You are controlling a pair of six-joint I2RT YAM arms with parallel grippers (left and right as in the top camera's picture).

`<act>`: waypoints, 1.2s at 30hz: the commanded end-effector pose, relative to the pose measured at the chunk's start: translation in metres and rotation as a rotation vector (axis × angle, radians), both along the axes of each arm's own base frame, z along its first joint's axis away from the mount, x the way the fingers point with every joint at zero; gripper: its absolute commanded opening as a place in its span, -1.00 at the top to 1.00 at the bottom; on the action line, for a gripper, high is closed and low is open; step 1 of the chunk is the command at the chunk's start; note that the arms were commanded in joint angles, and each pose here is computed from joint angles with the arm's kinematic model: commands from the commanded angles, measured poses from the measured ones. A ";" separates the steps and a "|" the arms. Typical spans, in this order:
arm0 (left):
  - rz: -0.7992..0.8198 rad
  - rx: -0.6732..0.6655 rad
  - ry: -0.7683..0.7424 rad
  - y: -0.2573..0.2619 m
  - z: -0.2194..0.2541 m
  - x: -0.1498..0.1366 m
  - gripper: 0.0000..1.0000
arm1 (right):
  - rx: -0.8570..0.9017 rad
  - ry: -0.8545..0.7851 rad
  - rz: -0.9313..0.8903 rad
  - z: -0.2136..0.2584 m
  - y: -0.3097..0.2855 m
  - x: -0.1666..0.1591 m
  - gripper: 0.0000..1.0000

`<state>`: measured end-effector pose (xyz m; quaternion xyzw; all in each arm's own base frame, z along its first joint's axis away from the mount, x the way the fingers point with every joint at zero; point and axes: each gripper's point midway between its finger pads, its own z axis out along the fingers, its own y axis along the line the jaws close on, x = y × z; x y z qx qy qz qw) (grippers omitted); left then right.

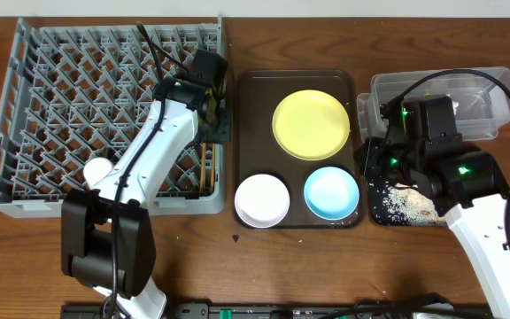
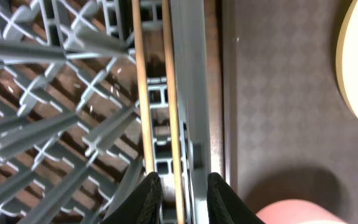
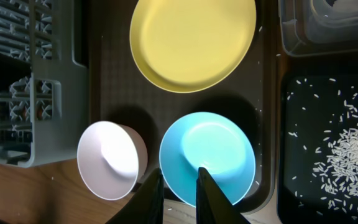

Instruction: Sort waste into correct bins and load items into the dishwasher

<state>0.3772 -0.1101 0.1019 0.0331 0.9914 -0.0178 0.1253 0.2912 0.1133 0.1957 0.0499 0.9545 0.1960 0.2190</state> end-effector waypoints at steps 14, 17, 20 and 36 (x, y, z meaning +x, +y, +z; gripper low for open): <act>-0.215 -0.296 -0.138 -0.080 0.119 -0.065 -0.21 | -0.007 0.040 -0.028 -0.006 -0.006 -0.005 -0.19; -0.288 -0.283 -0.082 -0.105 0.099 -0.080 -0.25 | -0.032 0.106 -0.189 -0.013 -0.038 -0.007 -0.33; -0.340 -0.270 -0.037 -0.125 0.078 -0.086 -0.25 | -0.028 0.145 -0.303 -0.017 -0.071 -0.009 -0.33; -0.500 -0.252 0.194 -0.215 -0.064 -0.100 -0.21 | 0.057 0.207 -0.526 -0.019 -0.130 -0.019 -0.51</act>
